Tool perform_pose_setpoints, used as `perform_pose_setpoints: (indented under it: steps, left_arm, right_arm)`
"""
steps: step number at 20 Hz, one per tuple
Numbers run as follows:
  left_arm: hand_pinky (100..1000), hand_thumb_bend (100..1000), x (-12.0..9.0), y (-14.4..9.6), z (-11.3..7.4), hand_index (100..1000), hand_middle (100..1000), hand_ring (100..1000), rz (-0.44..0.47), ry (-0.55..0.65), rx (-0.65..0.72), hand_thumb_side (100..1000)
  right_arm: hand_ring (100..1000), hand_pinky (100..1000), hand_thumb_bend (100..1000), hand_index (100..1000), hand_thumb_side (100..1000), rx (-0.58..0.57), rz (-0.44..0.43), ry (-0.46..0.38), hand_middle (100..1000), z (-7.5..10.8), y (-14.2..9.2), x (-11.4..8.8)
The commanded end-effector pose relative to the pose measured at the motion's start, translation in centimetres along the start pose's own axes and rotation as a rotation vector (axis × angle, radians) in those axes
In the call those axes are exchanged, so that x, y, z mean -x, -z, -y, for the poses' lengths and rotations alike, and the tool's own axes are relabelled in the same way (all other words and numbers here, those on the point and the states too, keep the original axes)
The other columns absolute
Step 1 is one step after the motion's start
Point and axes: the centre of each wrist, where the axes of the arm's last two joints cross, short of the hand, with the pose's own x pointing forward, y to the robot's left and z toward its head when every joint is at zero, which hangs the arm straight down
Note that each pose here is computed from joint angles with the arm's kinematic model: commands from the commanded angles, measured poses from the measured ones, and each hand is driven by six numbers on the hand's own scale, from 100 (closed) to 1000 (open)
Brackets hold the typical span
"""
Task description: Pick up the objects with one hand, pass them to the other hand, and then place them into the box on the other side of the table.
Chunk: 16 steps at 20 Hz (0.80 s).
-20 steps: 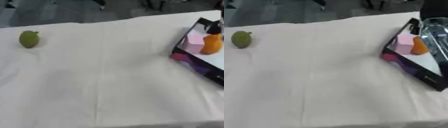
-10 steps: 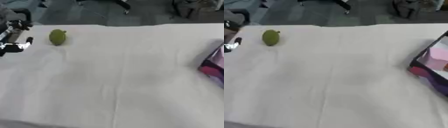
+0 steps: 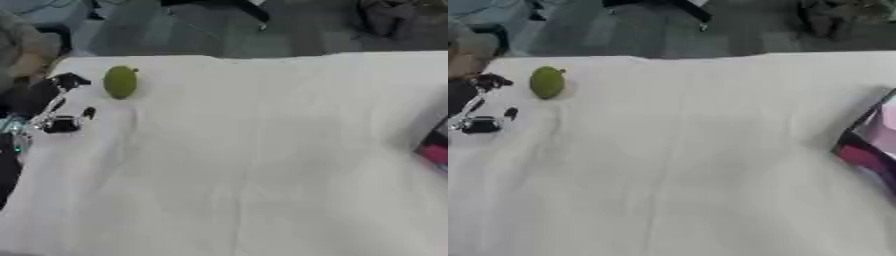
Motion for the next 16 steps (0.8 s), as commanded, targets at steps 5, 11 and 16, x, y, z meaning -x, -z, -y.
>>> perform_pose_setpoints:
  steps: [5,11,16]
  left_arm:
    - [734,100,4.2,-3.0,-2.0,813,720,695,-0.116,-0.068,-0.233,222]
    - [724,100,4.6,-1.4,-4.1,794,698,677,-0.092,-0.246,-0.334,461]
    - [732,100,4.8,-0.3,-5.7,806,717,691,-0.082,-0.317,-0.298,555]
  right_arm:
    - [896,877,600,1000,321,0.075,-0.05,0.083,865,1.0,0.0,0.1]
    - [895,875,597,1000,327,0.065,-0.075,0.103,863,0.3,-0.3,0.1]
    - [893,874,593,1000,333,0.06,-0.068,0.124,861,0.3,-0.5,-0.3]
